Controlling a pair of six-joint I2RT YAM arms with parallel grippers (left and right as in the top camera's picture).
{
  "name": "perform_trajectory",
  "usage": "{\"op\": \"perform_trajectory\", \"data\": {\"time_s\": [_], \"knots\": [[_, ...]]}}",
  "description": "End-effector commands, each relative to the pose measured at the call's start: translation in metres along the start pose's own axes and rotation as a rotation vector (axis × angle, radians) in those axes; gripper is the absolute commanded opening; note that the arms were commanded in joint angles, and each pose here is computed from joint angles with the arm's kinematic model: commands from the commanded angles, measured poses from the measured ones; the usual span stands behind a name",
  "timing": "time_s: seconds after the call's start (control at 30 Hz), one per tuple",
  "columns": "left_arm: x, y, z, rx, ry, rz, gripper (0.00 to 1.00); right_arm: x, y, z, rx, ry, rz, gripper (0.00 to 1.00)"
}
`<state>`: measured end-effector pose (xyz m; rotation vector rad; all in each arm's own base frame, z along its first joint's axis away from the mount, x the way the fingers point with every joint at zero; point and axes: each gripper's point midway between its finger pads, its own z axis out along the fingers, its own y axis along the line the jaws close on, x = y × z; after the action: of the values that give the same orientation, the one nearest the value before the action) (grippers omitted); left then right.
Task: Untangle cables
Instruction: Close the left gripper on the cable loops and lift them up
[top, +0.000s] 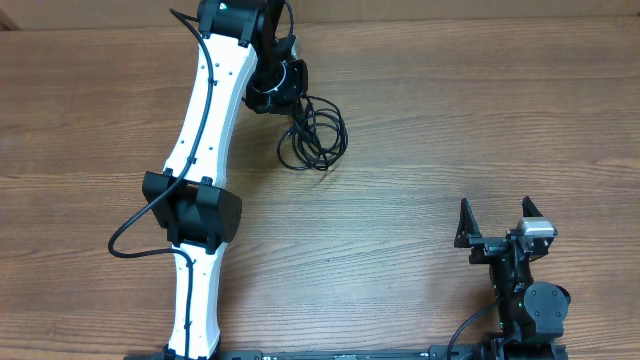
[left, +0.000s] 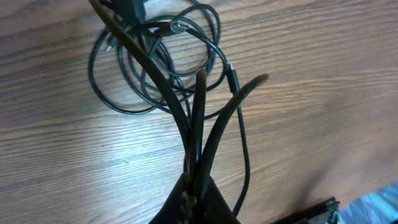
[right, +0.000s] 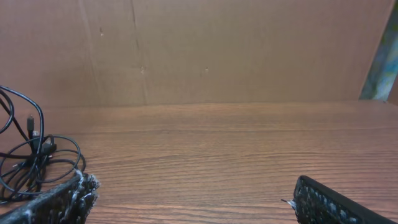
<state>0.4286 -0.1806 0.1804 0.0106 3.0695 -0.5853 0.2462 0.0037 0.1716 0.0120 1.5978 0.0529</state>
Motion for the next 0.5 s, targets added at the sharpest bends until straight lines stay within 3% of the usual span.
{"op": "perform_trajectory", "data": {"time_s": [0.0,0.2,0.47], "knots": [[0.009,-0.02,-0.017,0.071,-0.014,0.056,0.04,0.002,0.0,0.0,0.001,-0.003,0.003,1.0],[0.024,-0.039,-0.069,0.105,-0.124,0.104,0.04,0.002,0.0,0.0,0.001,-0.003,0.003,1.0],[0.048,-0.065,-0.084,0.11,-0.146,0.159,0.04,0.002,0.0,0.0,0.001,-0.003,0.003,1.0]]}}
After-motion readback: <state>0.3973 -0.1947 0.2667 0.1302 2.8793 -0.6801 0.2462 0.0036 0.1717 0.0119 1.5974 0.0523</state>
